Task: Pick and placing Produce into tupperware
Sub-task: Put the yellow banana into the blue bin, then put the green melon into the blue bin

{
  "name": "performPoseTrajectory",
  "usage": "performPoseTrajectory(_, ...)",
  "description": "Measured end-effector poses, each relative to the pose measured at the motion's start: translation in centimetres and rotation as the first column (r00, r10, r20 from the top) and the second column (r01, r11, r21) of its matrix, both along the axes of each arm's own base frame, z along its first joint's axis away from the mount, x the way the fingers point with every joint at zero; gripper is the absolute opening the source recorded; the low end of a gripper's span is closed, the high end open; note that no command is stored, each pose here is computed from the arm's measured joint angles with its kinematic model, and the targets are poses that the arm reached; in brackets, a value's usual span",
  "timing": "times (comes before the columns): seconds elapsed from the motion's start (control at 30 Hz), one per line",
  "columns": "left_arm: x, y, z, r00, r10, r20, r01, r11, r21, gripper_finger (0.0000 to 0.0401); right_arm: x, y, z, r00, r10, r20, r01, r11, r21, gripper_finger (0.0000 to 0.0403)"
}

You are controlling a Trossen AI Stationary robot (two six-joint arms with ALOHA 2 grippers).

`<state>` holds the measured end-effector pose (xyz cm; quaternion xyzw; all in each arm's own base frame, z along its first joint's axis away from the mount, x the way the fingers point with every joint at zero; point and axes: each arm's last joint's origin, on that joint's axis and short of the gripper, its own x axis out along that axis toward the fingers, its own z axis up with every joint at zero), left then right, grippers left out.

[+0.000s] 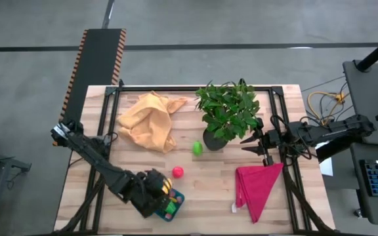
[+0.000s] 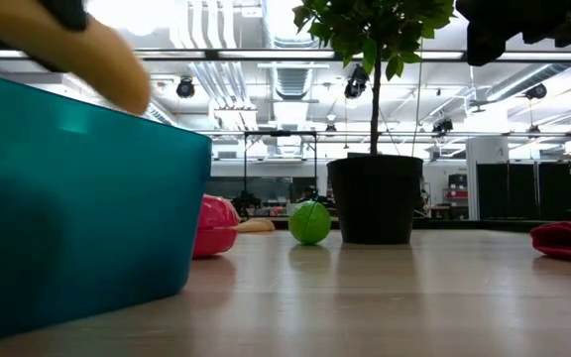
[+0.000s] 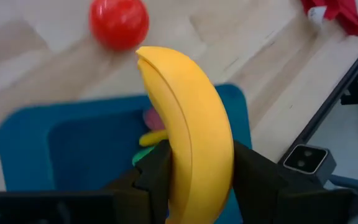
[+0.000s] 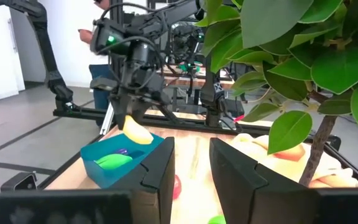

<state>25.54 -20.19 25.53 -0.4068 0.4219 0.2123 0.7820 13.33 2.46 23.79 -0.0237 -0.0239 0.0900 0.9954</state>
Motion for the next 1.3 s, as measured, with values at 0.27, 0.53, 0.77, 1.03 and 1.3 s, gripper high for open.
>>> performPoseTrajectory(0.27, -0.6, -1.3, -1.3, 0.998, 0.042, -0.048, -0.044, 0.999, -0.03, 0.0123, 0.0, 0.0, 0.0, 1.0, 0.0, 0.001, 0.0, 1.0, 0.0, 0.0084)
performPoseTrajectory(0.53, -0.6, -1.8, -2.6, 0.991, 0.025, -0.134, -0.034, 0.997, -0.069, 0.0123, 0.0, 0.0, 0.0, 1.0, 0.0, 0.001, 0.0, 1.0, 0.0, 0.009)
performPoseTrajectory(0.77, -1.0, -1.6, -2.8, 0.984, 0.019, -0.178, -0.027, 0.999, -0.042, 0.0123, 0.0, 0.0, 0.0, 1.0, 0.0, 0.001, 0.0, 1.0, 0.0, 0.0087)
performPoseTrajectory(1.03, -1.2, -1.5, -3.2, 0.982, -0.035, -0.188, 0.034, 0.999, -0.009, 0.0155, 0.0, 0.0, 0.0, 1.0, 0.0, 0.001, 0.0, 1.0, 0.0, 0.0084)
performPoseTrajectory(1.3, -1.0, -1.2, -3.1, 0.979, -0.094, -0.18, 0.102, 0.994, 0.035, 0.0232, 0.0, 0.0, 0.1, 1.0, 0.0, 0.01, 0.0, 1.0, -0.009, 0.0094)
